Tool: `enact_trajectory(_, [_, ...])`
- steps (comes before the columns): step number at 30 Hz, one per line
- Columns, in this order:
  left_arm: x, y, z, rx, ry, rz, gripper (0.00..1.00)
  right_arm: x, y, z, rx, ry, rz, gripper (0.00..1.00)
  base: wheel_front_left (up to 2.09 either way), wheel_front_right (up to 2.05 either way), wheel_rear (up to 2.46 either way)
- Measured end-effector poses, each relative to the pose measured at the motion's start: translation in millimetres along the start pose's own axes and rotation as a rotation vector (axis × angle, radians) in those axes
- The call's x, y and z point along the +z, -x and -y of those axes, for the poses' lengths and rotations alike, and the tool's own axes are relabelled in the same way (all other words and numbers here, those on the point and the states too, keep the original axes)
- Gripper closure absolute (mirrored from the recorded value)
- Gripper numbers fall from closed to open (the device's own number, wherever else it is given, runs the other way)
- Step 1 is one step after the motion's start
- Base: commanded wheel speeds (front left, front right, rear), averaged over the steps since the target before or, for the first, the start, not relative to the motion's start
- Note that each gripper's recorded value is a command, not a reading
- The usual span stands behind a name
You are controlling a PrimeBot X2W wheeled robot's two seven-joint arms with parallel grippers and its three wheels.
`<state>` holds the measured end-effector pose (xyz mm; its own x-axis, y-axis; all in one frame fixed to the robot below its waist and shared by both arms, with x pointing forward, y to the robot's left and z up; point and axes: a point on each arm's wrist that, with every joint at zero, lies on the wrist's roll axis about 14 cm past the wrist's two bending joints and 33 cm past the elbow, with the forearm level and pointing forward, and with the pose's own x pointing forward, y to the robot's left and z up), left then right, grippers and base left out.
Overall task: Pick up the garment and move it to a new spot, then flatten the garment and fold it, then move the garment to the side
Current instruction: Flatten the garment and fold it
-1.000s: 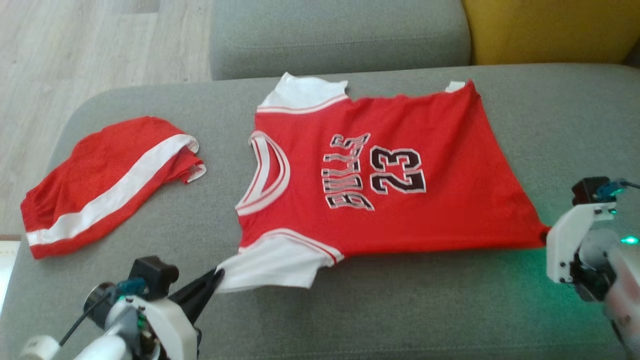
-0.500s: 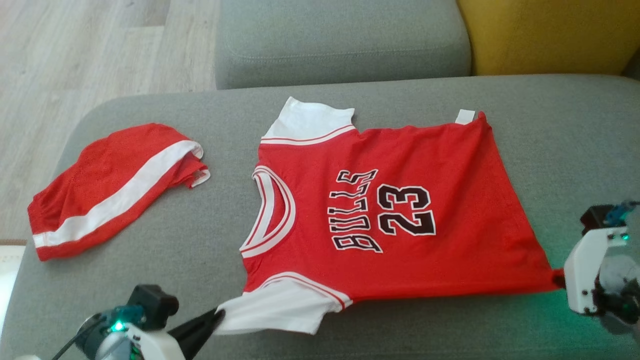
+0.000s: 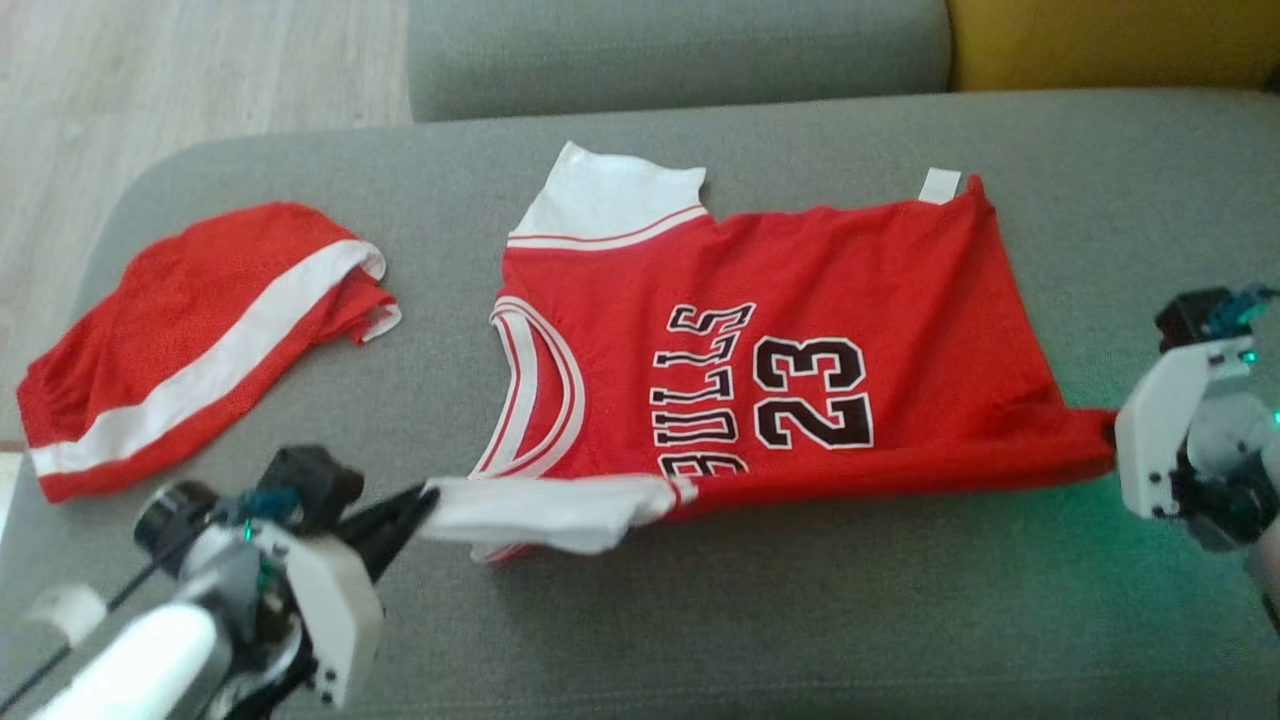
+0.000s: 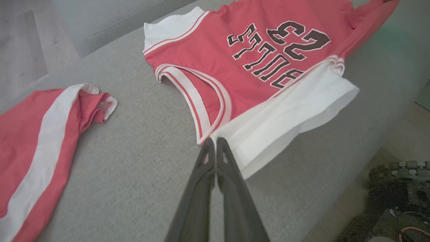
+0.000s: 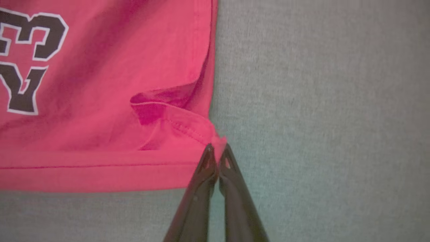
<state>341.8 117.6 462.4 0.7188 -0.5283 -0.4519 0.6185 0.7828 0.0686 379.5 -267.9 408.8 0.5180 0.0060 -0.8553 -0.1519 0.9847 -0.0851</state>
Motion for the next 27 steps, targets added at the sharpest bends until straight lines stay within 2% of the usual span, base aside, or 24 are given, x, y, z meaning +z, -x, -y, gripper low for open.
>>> enact_trajectory(12, [8.8, -62.0, -24.2, -0.035, -0.059, -0.050, 1.00, 42.0, -31.1, -1.3, -0.050, 0.057, 0.042, 1.00, 0.00, 0.00, 0.00])
enact_trajectory(20, [16.1, -96.5, -38.4, -0.036, -0.119, -0.049, 1.00, 45.8, -46.6, -6.6, -0.044, 0.048, 0.050, 1.00, 0.00, 0.00, 0.00])
enact_trajectory(21, [17.0, -100.6, -38.1, -0.039, -0.122, -0.046, 0.62, 47.8, -47.6, -8.7, -0.040, 0.045, 0.066, 0.42, 0.00, 0.00, 0.00])
enact_trajectory(22, [19.0, -104.3, -37.9, -0.040, -0.119, -0.036, 0.06, 50.7, -48.1, -10.9, -0.034, 0.039, 0.085, 0.00, 0.00, 0.00, 0.00])
enact_trajectory(23, [22.5, -108.2, -36.8, -0.041, -0.114, -0.020, 0.00, 53.3, -48.3, -11.4, -0.031, 0.028, 0.102, 0.00, 0.00, 0.00, 0.00])
enact_trajectory(27, [31.9, -116.0, -38.2, -0.019, -0.078, 0.036, 0.00, 63.8, -46.6, -13.4, -0.018, -0.012, 0.179, 0.00, 0.00, 0.00, 0.00])
